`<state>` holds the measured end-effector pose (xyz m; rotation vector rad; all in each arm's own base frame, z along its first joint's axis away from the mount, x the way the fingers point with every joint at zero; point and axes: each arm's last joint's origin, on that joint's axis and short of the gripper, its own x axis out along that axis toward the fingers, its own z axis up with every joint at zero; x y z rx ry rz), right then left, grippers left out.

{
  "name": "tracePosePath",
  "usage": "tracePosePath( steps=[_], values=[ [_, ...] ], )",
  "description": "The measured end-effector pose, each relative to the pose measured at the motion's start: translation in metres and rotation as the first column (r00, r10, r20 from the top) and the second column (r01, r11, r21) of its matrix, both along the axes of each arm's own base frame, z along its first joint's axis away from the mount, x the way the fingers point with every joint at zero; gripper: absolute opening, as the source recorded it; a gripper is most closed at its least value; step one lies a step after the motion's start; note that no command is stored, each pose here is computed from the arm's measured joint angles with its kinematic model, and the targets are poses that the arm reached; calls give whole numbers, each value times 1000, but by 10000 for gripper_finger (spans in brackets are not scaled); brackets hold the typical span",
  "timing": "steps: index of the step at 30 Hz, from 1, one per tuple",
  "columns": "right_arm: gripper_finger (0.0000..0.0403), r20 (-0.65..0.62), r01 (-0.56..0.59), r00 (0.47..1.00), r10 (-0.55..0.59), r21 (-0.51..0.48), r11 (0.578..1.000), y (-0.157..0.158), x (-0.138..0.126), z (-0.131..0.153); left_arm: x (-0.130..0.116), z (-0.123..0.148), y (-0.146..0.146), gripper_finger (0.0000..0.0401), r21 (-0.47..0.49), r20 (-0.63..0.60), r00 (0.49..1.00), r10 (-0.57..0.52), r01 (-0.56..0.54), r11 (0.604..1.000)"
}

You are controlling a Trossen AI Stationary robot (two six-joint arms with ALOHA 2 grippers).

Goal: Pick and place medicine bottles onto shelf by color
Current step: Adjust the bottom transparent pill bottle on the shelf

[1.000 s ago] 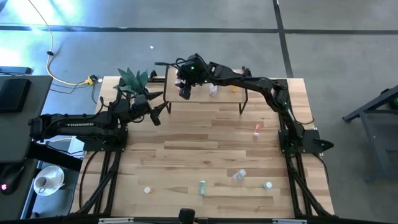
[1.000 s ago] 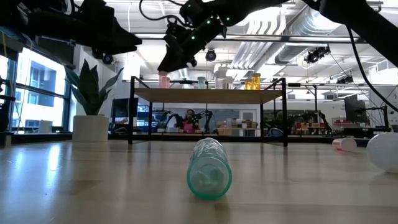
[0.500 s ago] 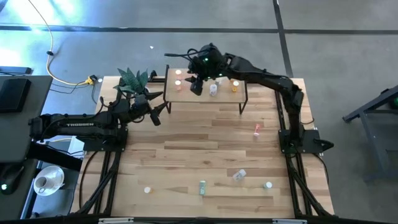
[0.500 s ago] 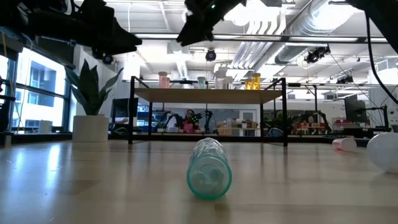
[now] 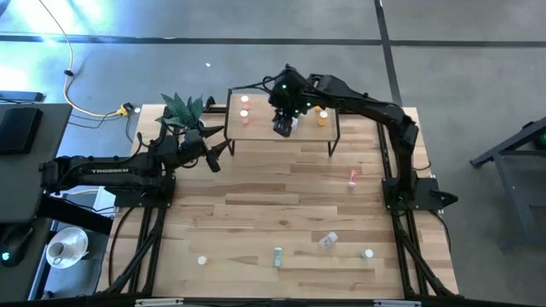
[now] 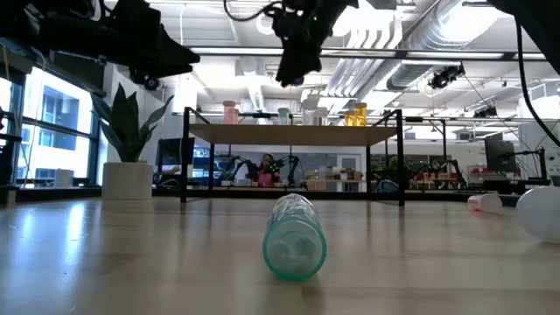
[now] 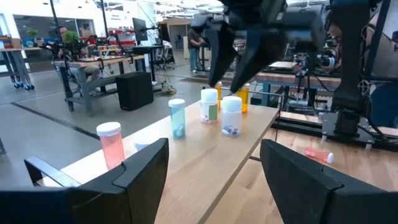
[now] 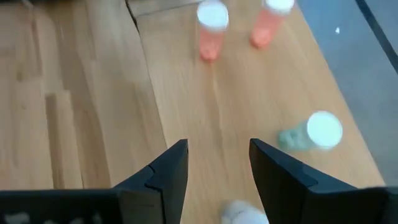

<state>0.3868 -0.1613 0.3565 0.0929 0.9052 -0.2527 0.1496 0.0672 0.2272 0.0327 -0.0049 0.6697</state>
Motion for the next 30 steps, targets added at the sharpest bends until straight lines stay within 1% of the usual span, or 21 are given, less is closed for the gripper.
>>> tracePosePath(
  steps=[3,7,9,14,19,22,30],
  values=[
    [162,-19,18,1000,-18,17,1000,-2,4,-8,0,0,0,243,-1,-2,1000,0,0,1000],
    [162,-104,32,994,-26,52,998,-3,6,-24,0,0,0,243,-1,-3,1000,0,0,1000],
    [162,-123,53,991,-47,51,997,-4,7,-27,0,0,0,243,1,-5,1000,0,0,1000],
    [162,-152,115,982,-111,16,993,-6,5,-29,0,0,0,243,1,-5,1000,0,0,1000],
    [162,-207,158,968,-146,44,986,-8,-1,-31,0,0,0,243,0,-4,1000,0,0,1000],
    [162,-227,198,955,-190,14,980,-9,-3,-32,0,0,0,243,0,-4,1000,0,0,1000],
    [162,-260,208,944,-201,-1,978,-8,-6,-33,0,0,0,243,-1,-3,1000,0,0,1000]
  ],
)
